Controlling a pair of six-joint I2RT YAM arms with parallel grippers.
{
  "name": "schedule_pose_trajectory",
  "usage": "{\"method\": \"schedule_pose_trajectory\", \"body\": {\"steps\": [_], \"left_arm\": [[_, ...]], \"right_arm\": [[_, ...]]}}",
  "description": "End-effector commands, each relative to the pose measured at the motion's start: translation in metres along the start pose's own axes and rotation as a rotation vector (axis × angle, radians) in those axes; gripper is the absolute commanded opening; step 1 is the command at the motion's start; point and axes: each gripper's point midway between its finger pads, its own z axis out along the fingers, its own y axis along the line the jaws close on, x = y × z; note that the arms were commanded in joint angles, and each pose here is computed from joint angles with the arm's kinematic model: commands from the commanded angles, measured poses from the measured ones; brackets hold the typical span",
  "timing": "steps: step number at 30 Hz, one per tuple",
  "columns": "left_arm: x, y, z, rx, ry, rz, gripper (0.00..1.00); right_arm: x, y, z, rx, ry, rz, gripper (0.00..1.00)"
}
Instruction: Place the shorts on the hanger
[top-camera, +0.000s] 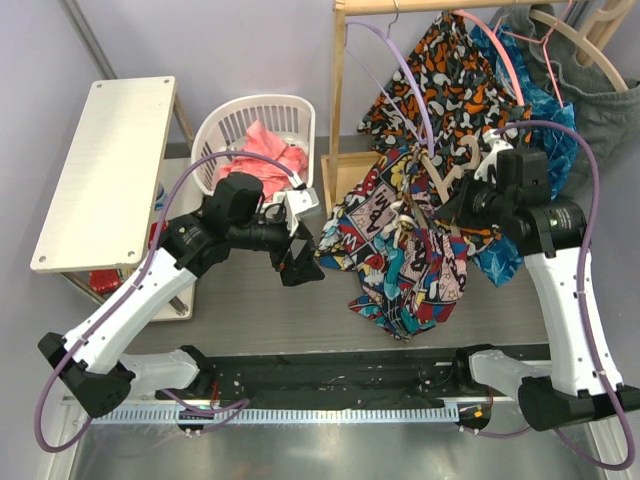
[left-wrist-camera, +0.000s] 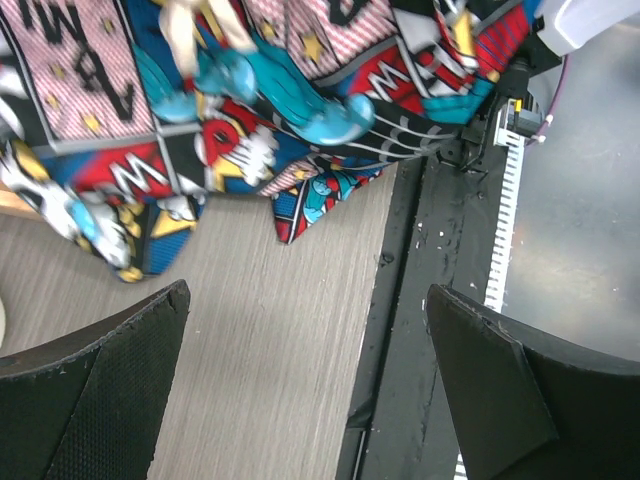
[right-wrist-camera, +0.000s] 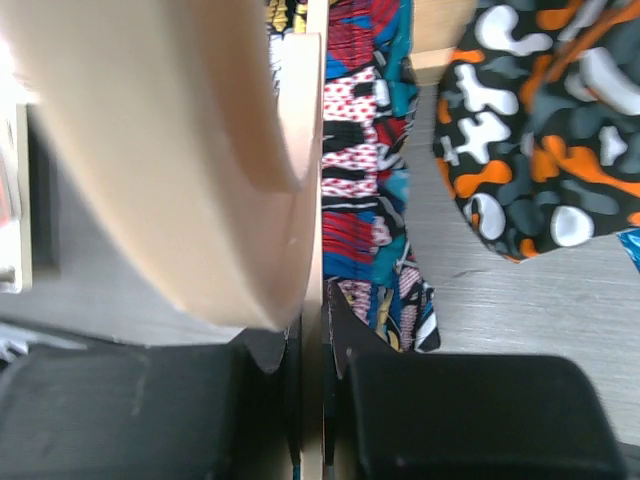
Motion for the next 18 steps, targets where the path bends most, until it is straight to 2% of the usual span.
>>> {"method": "schedule_pose_trajectory", "body": {"steps": [1,10,18], "left_arm": [[-0.007,-0.008,-0.009,0.017,-0.047,0.031,1.0],[0.009,-0.012,-0.014,0.011,-0.022,0.056,1.0],[0.016,-0.012,-0.02,-0.009,-0.013,0.08,1.0]], "right_arm": [[-0.032,0.003,-0.003,-0.033,-0.059,0.025,0.01],[-0.095,0.013,-0.015,-0.07,-0.228,-0.279,0.01],[-0.152,0.001,-0.027,0.056,-0.33,-0.42,0.01]]}}
